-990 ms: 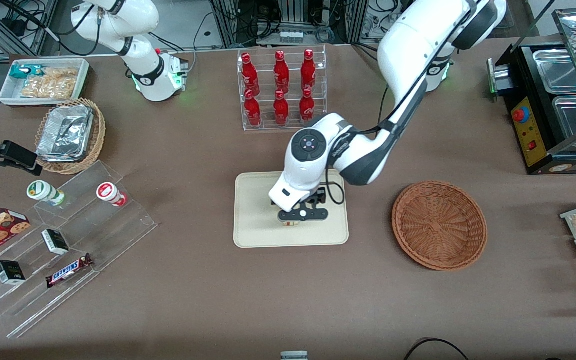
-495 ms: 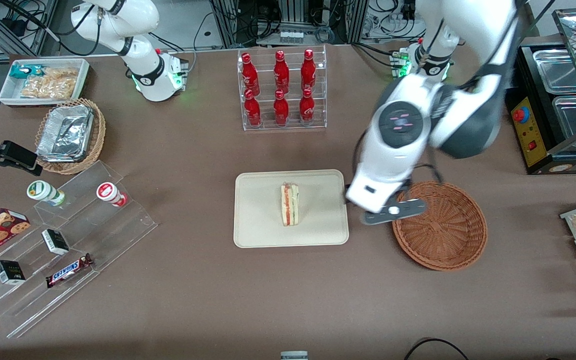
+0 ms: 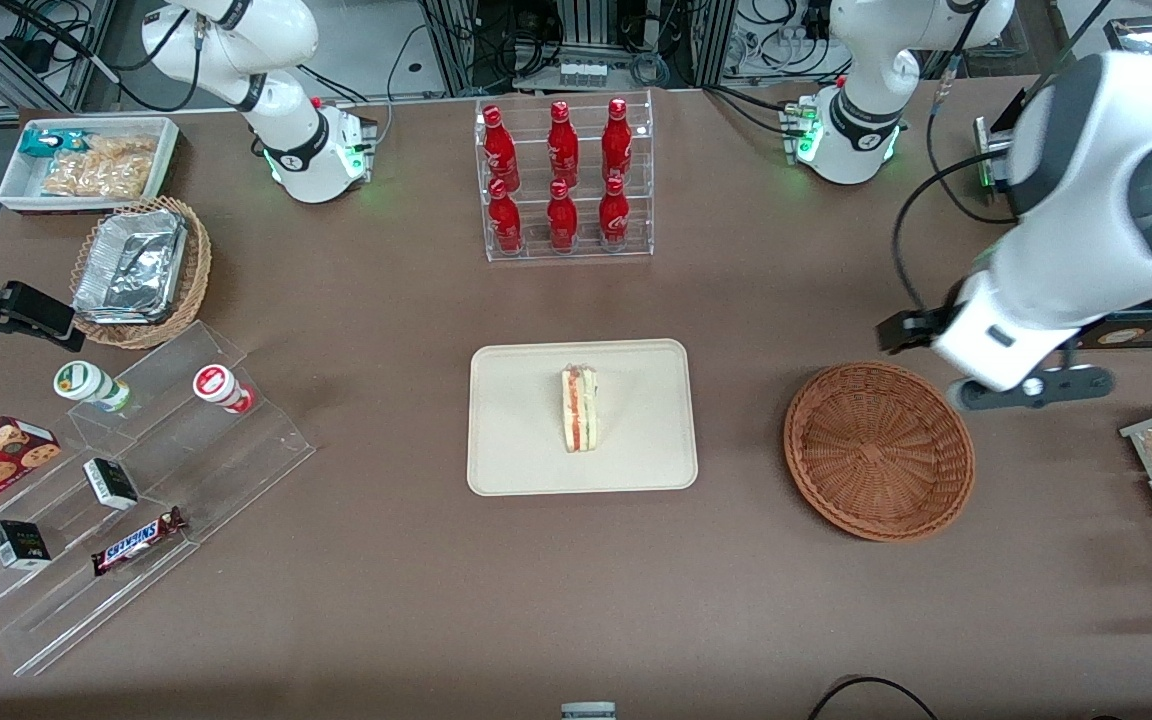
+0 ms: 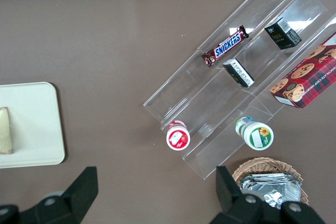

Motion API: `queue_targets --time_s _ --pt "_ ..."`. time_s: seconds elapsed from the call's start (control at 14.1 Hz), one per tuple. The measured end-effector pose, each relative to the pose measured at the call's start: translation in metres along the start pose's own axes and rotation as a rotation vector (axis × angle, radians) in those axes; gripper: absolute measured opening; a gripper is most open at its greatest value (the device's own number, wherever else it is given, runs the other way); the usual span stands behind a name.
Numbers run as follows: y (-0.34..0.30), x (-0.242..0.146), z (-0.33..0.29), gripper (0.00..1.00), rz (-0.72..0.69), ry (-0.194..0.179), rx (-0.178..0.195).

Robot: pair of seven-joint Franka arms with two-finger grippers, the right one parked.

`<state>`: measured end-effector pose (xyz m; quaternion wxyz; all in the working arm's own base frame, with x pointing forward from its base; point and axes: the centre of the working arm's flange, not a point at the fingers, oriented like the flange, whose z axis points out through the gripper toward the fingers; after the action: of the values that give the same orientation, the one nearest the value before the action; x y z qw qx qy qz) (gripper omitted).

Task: Place sandwich from basket to tray

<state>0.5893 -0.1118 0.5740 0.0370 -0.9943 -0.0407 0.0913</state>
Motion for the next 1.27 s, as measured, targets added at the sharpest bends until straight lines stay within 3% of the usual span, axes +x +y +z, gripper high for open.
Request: queue_targets --time_s 0.14,0.49,1.27 --pt "-0.031 -0.018 -0.008 1.00 -0.011 -0.025 0.000" --pt "-0.039 -0.073 -0.012 1.00 0.000 -0.031 0.032" --pt "-0.038 -0.072 -0.029 1.00 0.063 0.045 0.016"
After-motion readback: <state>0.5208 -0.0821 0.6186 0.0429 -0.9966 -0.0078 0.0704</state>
